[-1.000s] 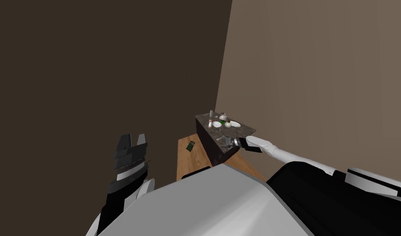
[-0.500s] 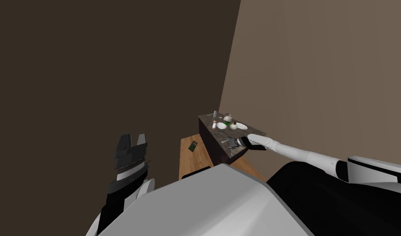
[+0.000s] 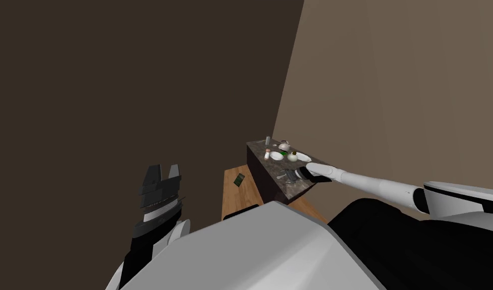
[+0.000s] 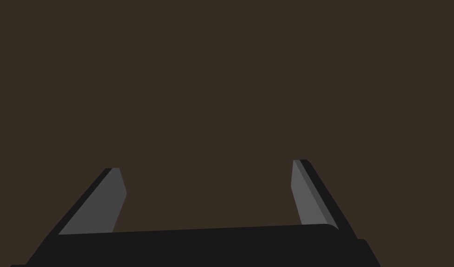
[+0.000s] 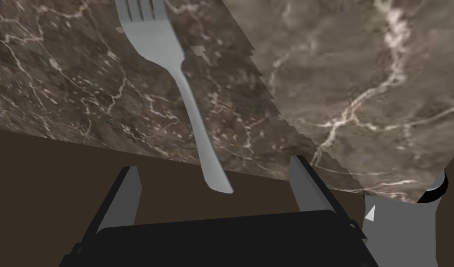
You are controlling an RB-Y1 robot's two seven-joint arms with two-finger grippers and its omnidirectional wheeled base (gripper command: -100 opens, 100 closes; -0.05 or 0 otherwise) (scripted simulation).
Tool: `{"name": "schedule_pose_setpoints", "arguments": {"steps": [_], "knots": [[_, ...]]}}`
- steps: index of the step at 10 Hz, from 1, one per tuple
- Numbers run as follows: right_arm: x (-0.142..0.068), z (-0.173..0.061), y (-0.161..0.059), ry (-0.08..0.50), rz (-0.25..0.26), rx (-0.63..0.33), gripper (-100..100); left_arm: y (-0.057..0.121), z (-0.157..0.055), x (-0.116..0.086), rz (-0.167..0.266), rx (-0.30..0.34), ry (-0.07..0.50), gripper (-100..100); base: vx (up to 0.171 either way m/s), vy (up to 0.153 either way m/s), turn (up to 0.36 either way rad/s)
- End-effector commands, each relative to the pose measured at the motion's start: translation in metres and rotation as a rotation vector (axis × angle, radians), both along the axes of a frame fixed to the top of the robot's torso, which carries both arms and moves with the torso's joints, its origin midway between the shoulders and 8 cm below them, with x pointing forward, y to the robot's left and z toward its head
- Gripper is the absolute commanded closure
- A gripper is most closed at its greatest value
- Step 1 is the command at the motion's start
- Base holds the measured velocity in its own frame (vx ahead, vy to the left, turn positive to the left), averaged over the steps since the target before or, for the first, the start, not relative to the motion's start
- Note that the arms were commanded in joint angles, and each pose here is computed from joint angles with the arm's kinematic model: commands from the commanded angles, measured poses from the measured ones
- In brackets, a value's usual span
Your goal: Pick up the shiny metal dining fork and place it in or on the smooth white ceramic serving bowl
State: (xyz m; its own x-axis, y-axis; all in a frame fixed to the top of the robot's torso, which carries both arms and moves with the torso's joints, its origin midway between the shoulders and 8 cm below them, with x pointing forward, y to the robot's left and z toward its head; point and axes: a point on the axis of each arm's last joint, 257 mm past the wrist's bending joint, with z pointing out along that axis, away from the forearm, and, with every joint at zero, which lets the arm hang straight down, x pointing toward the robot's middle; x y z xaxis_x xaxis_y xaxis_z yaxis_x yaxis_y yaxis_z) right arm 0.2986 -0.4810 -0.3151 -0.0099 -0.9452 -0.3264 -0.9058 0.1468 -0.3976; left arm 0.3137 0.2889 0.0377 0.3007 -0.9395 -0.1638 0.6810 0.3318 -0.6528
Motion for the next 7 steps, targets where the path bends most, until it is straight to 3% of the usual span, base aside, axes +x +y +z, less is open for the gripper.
{"name": "schedule_pose_setpoints", "arguments": {"steps": [1, 2, 5, 6, 7], "knots": [[-0.008, -0.001, -0.018, 0.025, 0.023, -0.059, -100, 0.0, 0.0, 0.0, 0.0, 0.0, 0.0, 0, 0.041, 0.04, 0.076], [-0.015, -0.001, -0.034, 0.049, 0.043, -0.113, -100, 0.0, 0.0, 0.0, 0.0, 0.0, 0.0, 0, 0.052, 0.031, 0.09], [-0.016, -0.002, -0.04, 0.057, 0.049, -0.128, -100, 0.0, 0.0, 0.0, 0.0, 0.0, 0.0, 0, 0.024, 0.013, 0.025], [-0.016, -0.002, -0.041, 0.058, 0.049, -0.131, 0, 0.0, 0.0, 0.0, 0.0, 0.0, 0.0, 0, 0.0, 0.0, 0.0], [-0.024, -0.016, -0.044, 0.06, 0.027, -0.129, -100, 0.0, 0.0, 0.0, 0.0, 0.0, 0.0, 0, 0.014, 0.007, 0.16]]}}
